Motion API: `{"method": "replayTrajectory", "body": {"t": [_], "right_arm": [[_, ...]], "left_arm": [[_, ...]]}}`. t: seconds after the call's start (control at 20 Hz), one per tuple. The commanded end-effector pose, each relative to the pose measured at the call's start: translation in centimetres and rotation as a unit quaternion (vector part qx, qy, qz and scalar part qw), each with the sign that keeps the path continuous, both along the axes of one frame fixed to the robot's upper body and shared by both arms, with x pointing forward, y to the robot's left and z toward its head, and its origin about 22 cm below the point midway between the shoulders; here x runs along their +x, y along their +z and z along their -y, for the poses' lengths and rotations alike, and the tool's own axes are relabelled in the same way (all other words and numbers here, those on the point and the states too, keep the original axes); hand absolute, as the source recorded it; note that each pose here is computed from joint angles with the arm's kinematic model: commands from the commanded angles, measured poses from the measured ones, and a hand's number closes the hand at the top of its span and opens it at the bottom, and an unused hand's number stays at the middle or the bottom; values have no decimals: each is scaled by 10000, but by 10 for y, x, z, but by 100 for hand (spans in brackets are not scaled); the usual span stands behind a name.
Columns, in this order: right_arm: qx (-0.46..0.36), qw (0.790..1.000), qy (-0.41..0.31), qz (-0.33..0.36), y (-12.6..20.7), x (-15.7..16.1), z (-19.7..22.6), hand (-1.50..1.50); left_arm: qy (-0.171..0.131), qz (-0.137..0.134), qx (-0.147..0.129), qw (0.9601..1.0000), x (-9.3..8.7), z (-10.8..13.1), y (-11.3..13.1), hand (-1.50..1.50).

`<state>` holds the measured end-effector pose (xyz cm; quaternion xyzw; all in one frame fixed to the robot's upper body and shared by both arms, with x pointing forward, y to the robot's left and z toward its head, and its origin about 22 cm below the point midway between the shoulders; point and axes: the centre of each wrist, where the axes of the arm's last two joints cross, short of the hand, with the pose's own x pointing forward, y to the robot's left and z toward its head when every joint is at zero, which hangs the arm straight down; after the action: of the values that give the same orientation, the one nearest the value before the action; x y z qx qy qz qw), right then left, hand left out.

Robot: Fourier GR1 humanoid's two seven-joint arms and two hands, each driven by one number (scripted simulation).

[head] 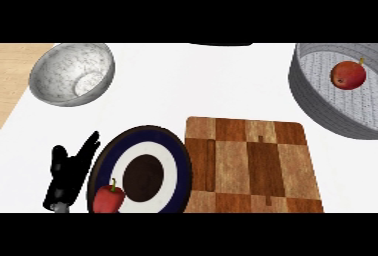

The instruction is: Pick the pear from the cutting board and place it in the basket

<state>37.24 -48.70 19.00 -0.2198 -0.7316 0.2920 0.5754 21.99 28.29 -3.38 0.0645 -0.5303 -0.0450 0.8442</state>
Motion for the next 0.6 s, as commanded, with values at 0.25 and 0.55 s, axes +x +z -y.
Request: {"method": "replayTrajectory", "body": {"t": [0.25,0.55], "right_arm": [[323,9987,-56,377,15,-10,23,-150],[1045,9924,-554,347,33,-25,44,-150]], "left_arm": [[1,-280,-135,9995,-1,-1,-7,0],[11,-391,-82,9992,-16,-6,-11,0]]}}
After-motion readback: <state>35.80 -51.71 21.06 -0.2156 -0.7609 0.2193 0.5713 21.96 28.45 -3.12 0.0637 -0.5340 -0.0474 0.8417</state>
